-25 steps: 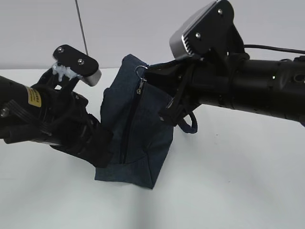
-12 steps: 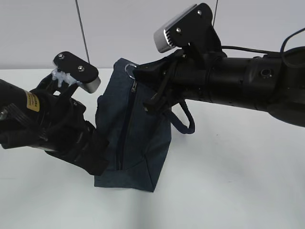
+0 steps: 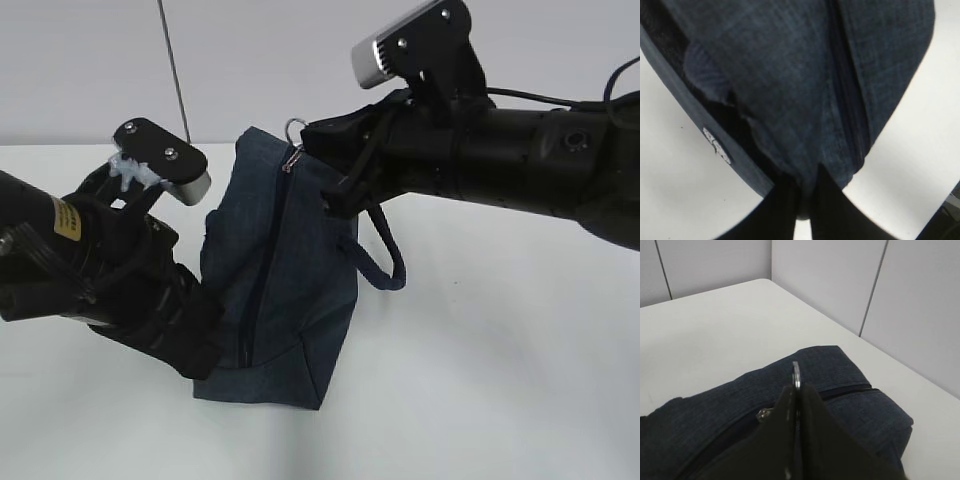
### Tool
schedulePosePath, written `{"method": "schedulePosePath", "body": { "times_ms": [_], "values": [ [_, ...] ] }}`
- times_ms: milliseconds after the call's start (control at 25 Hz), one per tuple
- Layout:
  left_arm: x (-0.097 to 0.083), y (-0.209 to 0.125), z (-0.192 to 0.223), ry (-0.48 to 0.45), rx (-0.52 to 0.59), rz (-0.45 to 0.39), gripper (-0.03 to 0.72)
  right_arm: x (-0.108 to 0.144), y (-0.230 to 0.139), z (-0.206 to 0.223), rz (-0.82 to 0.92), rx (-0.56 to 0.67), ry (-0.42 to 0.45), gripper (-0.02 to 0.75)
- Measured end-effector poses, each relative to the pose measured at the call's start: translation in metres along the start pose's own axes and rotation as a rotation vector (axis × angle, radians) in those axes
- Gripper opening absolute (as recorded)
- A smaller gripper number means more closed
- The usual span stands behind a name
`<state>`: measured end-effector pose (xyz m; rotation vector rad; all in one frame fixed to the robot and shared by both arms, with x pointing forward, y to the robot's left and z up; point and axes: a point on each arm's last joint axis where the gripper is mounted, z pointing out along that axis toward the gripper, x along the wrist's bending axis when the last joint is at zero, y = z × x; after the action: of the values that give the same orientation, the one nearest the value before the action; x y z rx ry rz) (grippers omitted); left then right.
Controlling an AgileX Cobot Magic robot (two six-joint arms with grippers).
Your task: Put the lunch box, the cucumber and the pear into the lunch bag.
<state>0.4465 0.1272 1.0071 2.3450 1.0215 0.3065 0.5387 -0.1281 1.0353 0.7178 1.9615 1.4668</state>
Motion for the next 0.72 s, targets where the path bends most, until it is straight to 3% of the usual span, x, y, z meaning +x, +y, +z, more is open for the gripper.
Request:
{"method": "schedulePosePath", "body": {
  "times_ms": [440, 720],
  "values": [
    [-0.001, 0.001, -0.016, -0.001, -0.031, 0.003, 0.003, -0.023, 0.006, -0.001, 0.02, -0.051, 0.008, 0.0],
    [-0.002, -0.005, -0.023, -0.012, 0.023, 0.005, 0.003, -0.033, -0.004, 0.022, 0.04, -0.018, 0.001, 0.0]
  ]
}}
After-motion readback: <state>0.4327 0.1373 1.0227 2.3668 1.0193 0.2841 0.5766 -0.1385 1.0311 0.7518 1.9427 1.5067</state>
